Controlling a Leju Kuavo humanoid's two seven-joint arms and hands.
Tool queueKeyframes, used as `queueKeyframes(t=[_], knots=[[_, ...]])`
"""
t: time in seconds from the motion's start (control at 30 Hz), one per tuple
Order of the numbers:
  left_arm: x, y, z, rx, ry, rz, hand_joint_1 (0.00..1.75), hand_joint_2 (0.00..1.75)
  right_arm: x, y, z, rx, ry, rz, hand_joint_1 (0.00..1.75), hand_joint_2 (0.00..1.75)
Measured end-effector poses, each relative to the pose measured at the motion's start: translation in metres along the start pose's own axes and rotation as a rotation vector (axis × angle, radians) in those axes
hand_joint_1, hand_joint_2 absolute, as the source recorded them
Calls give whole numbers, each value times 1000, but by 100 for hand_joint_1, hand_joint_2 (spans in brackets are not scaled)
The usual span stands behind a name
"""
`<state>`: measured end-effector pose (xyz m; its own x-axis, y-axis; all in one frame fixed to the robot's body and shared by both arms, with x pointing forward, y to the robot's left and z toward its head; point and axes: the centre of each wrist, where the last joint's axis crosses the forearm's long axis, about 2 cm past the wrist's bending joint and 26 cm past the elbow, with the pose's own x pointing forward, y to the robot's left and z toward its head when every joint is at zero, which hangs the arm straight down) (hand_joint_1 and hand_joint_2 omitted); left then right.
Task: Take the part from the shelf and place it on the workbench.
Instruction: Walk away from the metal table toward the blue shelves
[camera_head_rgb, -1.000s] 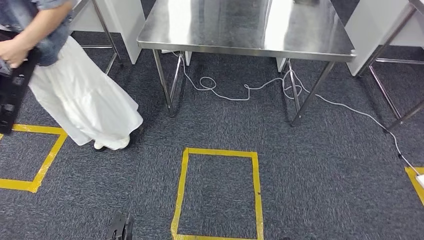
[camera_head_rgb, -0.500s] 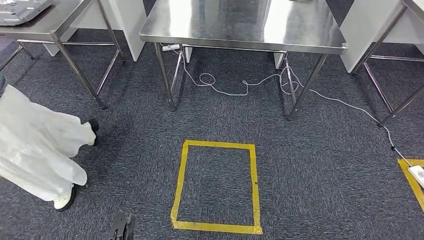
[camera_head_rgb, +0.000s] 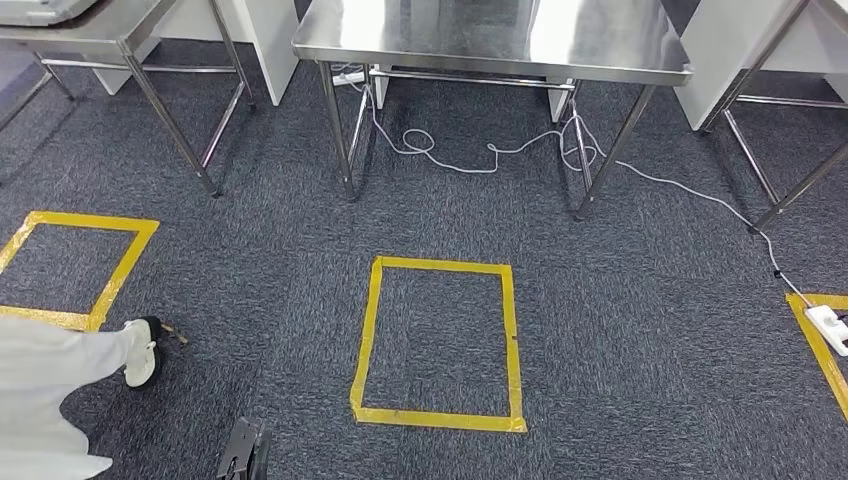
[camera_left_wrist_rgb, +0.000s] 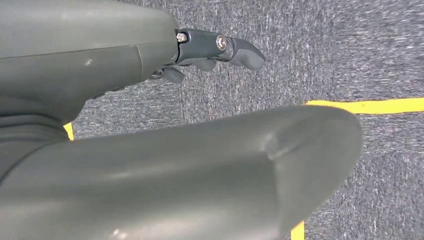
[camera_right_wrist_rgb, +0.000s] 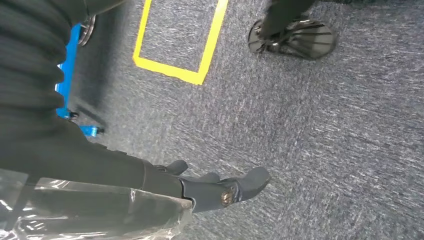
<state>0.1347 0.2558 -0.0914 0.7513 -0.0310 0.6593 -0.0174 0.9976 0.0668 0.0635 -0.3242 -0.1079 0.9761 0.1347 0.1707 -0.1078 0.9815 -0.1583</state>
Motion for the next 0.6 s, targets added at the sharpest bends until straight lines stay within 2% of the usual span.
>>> queueKeyframes(t=[0.6], knots=[[-2, 1, 1, -3, 6, -12, 0, 0, -5, 4, 0, 10, 38, 5, 0, 175]])
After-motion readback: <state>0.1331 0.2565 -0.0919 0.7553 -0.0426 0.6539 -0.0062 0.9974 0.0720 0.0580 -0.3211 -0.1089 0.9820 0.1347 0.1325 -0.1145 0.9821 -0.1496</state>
